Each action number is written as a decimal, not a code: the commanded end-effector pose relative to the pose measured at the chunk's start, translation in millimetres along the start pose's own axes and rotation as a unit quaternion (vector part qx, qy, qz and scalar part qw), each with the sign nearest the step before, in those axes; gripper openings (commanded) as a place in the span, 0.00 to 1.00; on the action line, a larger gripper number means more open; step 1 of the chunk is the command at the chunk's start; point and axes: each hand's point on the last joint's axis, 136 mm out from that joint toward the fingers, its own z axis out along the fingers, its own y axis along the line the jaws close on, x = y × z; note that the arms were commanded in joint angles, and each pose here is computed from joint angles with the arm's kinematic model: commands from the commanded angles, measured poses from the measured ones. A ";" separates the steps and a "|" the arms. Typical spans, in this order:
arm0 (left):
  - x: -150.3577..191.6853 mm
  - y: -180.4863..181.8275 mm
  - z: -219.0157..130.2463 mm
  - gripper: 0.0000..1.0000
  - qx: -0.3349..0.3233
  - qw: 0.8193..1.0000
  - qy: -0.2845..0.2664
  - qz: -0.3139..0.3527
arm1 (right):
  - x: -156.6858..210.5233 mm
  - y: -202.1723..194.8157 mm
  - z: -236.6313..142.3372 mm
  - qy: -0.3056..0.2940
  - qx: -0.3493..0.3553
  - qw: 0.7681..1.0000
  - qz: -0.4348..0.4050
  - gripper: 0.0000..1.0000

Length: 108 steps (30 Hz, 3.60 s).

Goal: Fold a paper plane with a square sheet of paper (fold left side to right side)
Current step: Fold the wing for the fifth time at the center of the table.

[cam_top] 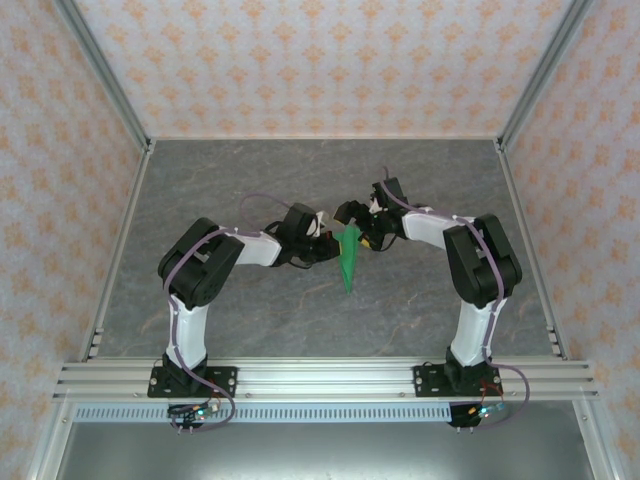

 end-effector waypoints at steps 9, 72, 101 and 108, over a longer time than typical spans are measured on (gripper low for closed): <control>-7.6 2.6 3.7 0.00 -0.006 1.000 -0.003 0.007 | 18.0 -41.0 17.3 0.030 0.071 0.997 0.012 0.96; 2.8 35.9 4.2 0.00 -0.061 0.998 0.011 0.003 | 37.2 -28.0 -0.8 0.015 0.052 0.998 -0.040 0.09; -13.7 -13.8 -51.8 0.33 -0.032 0.998 -0.046 0.020 | 63.5 -106.7 5.7 0.043 0.175 0.984 -0.010 0.08; 26.8 -59.9 -59.8 0.27 0.044 0.998 -0.013 0.030 | 62.1 -100.3 6.2 0.042 0.163 0.986 -0.012 0.08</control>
